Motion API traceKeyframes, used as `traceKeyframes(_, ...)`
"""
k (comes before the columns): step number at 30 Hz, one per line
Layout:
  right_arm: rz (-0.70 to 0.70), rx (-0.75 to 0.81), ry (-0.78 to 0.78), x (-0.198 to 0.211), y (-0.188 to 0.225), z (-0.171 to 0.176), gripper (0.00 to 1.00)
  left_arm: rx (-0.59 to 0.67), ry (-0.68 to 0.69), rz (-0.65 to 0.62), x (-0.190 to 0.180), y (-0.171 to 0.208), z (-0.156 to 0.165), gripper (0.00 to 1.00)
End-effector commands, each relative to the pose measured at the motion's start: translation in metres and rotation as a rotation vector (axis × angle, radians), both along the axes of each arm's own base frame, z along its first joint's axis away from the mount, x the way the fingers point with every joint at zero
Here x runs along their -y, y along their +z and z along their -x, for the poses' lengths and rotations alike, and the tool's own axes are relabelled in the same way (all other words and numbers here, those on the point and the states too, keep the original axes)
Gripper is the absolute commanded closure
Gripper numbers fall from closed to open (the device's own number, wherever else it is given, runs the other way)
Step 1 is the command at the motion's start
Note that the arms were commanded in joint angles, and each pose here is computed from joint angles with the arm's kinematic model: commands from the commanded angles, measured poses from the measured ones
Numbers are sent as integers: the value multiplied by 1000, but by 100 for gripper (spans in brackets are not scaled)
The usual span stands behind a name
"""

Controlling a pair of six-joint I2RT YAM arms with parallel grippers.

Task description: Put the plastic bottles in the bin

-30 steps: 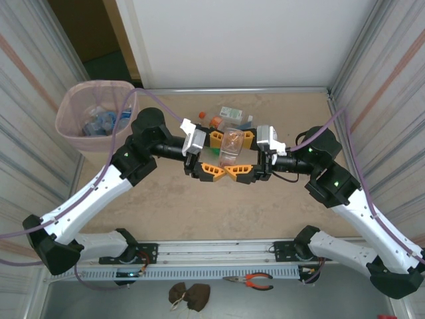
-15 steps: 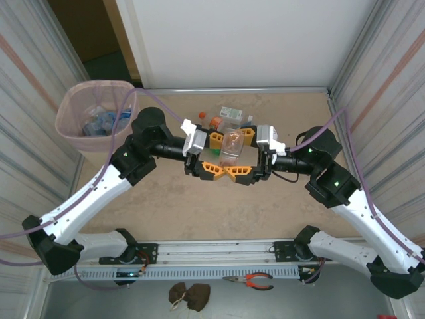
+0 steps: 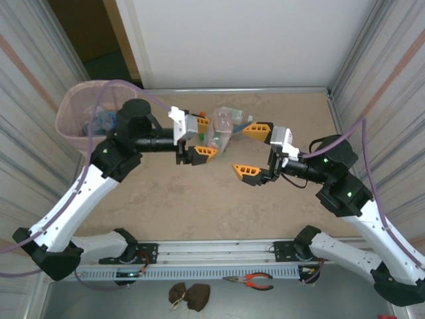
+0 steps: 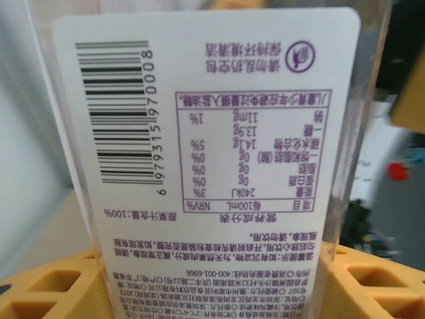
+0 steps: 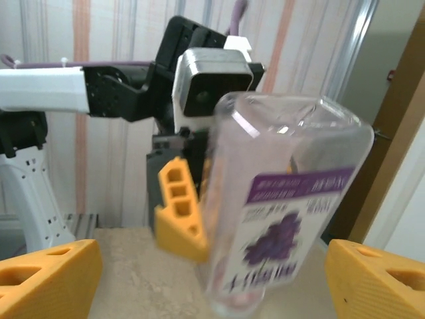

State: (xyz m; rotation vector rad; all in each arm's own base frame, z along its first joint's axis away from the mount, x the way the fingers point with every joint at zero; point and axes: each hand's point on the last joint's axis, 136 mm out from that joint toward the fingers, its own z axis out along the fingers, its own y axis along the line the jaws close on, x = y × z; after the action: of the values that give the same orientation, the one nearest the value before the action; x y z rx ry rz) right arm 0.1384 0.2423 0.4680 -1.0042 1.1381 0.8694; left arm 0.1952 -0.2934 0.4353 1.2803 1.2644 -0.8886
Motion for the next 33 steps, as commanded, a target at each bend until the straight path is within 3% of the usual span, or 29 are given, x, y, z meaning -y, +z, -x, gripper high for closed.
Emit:
traceKeyframes(1, 16, 8, -70, 8, -7, -6, 14, 34, 234, -90, -37, 3, -25, 43)
traceKeyframes(17, 66, -18, -153, 11, -28, -22, 14, -27, 1051, -366, -228, -6, -136, 44)
traceKeyframes(26, 102, -20, -165, 7, -40, -32, 14, -124, 1318, -503, -319, -34, -176, 44)
traceKeyframes(33, 108, -24, -163, 5, -45, -35, 14, -261, 1465, -583, -375, -77, -200, 44)
